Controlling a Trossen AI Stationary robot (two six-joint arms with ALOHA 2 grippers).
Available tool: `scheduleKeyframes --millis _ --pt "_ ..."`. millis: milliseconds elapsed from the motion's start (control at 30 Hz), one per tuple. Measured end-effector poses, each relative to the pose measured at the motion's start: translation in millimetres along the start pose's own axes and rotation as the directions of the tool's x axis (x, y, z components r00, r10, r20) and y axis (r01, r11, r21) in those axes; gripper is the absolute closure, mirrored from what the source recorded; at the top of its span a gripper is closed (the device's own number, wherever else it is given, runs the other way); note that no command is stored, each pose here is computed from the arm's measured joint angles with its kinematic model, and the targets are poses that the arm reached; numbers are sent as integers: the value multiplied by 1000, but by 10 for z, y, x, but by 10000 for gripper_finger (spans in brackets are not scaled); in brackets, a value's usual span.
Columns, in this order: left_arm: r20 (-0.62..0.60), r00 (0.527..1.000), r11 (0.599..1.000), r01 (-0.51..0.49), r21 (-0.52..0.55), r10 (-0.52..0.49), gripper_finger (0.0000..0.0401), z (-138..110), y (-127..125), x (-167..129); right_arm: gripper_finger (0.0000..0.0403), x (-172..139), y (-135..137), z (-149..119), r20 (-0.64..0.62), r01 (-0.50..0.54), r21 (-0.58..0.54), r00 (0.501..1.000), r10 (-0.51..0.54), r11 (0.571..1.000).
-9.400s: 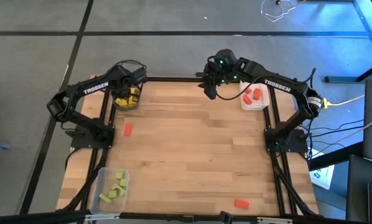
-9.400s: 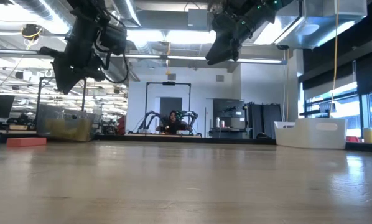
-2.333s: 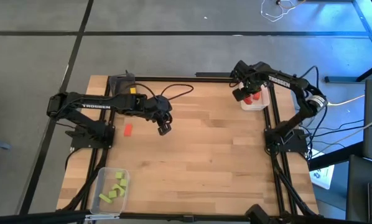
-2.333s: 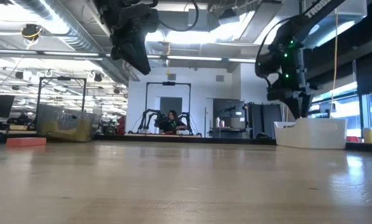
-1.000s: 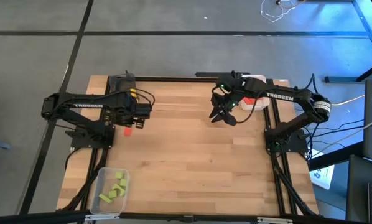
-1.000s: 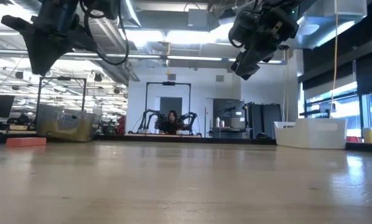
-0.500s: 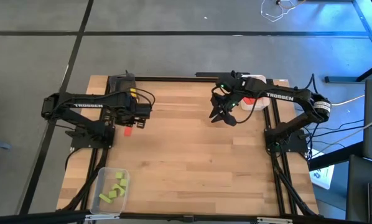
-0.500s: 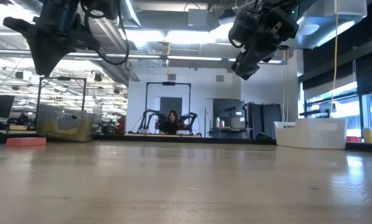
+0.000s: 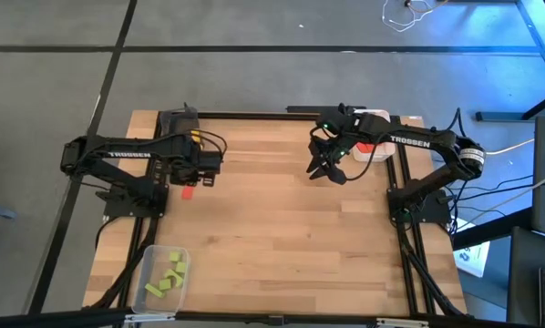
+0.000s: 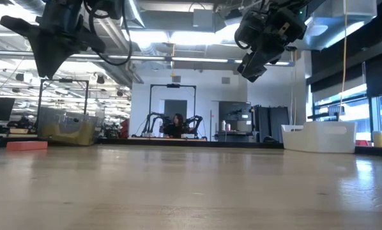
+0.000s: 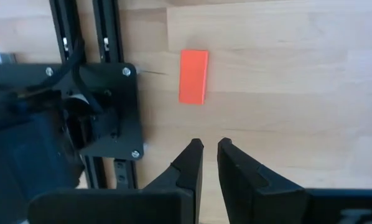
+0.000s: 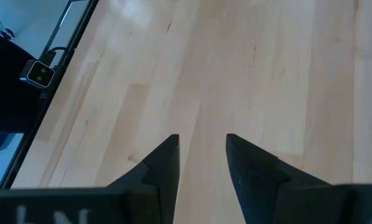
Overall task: Sort & place blocks by color
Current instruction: Put the orange block into the white bin
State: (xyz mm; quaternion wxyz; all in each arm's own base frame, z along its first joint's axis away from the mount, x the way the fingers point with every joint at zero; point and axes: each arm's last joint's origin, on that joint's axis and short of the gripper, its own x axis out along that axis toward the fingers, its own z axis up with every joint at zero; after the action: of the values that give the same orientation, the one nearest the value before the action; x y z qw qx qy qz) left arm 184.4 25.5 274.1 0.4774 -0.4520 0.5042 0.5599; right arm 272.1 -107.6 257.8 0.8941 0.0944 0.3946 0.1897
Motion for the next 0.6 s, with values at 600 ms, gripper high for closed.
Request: scheduleKeyframes --millis 600 --pt "-10 997 988 -83 -129 83 206 -2 -54 67 270 0 0 0 0 0 0 1000 0 1000"
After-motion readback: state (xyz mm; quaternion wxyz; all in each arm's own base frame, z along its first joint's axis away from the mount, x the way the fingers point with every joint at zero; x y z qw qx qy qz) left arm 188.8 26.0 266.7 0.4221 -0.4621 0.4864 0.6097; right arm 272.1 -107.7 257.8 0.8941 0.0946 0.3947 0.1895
